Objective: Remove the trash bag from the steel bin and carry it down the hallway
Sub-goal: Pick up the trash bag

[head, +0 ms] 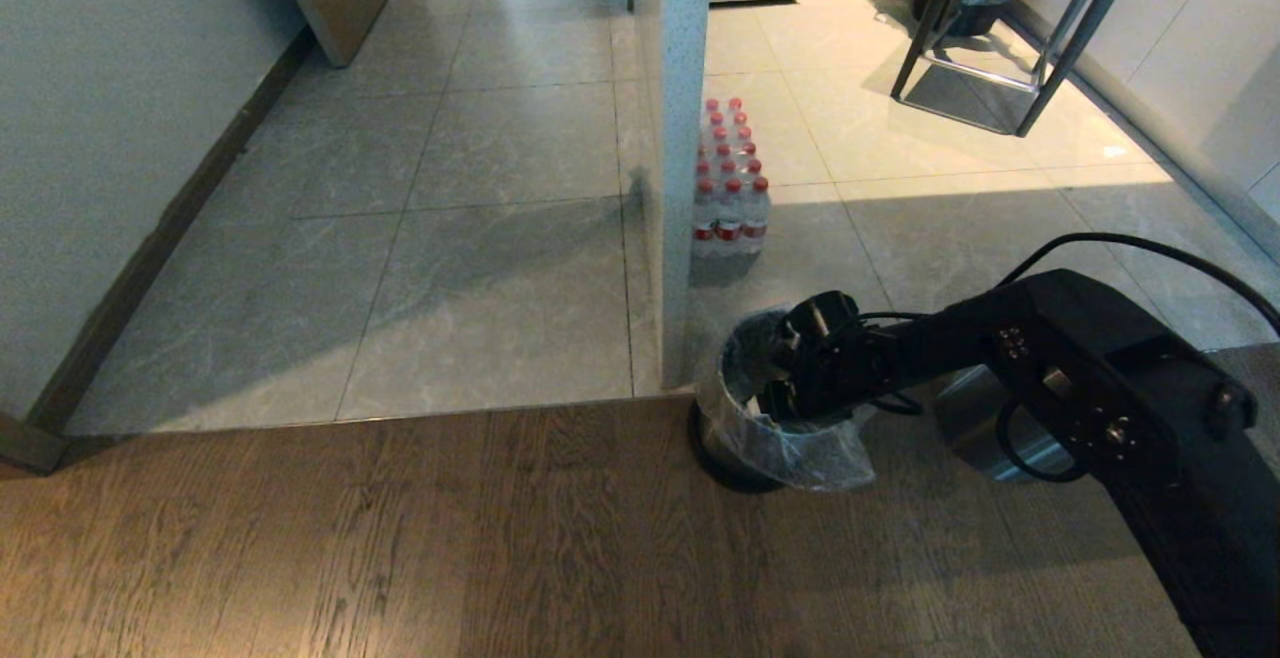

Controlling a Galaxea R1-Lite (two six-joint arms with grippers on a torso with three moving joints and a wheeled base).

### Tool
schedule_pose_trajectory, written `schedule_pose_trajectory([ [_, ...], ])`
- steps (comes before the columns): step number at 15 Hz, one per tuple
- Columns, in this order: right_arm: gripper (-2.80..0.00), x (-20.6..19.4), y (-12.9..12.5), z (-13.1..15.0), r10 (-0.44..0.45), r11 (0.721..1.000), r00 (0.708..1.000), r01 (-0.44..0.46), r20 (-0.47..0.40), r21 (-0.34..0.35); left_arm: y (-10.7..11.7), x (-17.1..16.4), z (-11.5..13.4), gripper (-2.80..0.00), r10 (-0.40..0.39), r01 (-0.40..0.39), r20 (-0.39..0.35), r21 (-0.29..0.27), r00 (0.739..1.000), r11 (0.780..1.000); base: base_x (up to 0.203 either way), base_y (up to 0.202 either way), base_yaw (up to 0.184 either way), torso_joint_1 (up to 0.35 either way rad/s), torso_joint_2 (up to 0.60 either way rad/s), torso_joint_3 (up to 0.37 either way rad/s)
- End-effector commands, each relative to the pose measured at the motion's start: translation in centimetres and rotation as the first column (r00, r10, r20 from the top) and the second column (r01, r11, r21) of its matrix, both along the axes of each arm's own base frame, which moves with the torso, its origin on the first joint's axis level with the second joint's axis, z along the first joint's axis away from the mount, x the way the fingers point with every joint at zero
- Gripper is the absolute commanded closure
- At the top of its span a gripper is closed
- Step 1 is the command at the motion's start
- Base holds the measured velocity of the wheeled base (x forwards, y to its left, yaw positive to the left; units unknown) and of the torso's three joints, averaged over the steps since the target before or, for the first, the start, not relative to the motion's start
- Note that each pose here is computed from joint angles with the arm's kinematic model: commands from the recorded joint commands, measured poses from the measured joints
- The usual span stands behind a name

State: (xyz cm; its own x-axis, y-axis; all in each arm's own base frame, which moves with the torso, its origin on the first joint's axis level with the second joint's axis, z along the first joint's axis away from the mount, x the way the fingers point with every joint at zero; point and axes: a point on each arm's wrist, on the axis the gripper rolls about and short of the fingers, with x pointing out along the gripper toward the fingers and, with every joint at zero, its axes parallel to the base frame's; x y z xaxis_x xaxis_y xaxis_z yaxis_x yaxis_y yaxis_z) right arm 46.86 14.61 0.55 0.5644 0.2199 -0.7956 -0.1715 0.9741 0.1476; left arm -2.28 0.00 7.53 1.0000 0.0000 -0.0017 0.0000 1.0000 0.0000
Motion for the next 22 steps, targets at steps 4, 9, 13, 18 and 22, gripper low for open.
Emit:
schedule_pose_trajectory([
  [4,-2.80,1.2,0.5,-2.4,0.003,1.000,1.000,-0.003,0.001,0.001,0.0,0.0,0.0,0.00,0.000,0.000,0.000,0.000,1.000,1.000,0.000,0.000,0.000,0.000,0.00,0.000],
  [9,-2.80,1.8,0.7,-2.4,0.001,1.000,1.000,-0.002,0.023,0.009,0.0,0.0,0.0,0.00,0.000,0.000,0.001,0.000,1.000,1.000,0.000,0.000,0.000,0.000,0.00,0.000],
  [13,0.00,1.8,0.6,-1.1,0.005,1.000,0.999,-0.006,0.046,0.011,0.0,0.0,0.0,0.00,0.000,0.000,0.000,0.000,1.000,1.000,0.000,0.000,0.000,0.000,0.00,0.000],
  [18,0.00,1.2,0.5,0.9,-0.004,1.000,0.998,0.003,0.056,0.019,0.0,0.0,0.0,0.00,0.000,0.000,0.000,0.000,1.000,1.000,0.000,0.000,0.000,0.000,0.00,0.000],
  [22,0.00,0.4,0.1,3.8,-0.008,1.000,0.997,0.006,0.082,0.029,0.0,0.0,0.0,0.00,0.000,0.000,0.000,0.000,1.000,1.000,0.000,0.000,0.000,0.000,0.00,0.000],
])
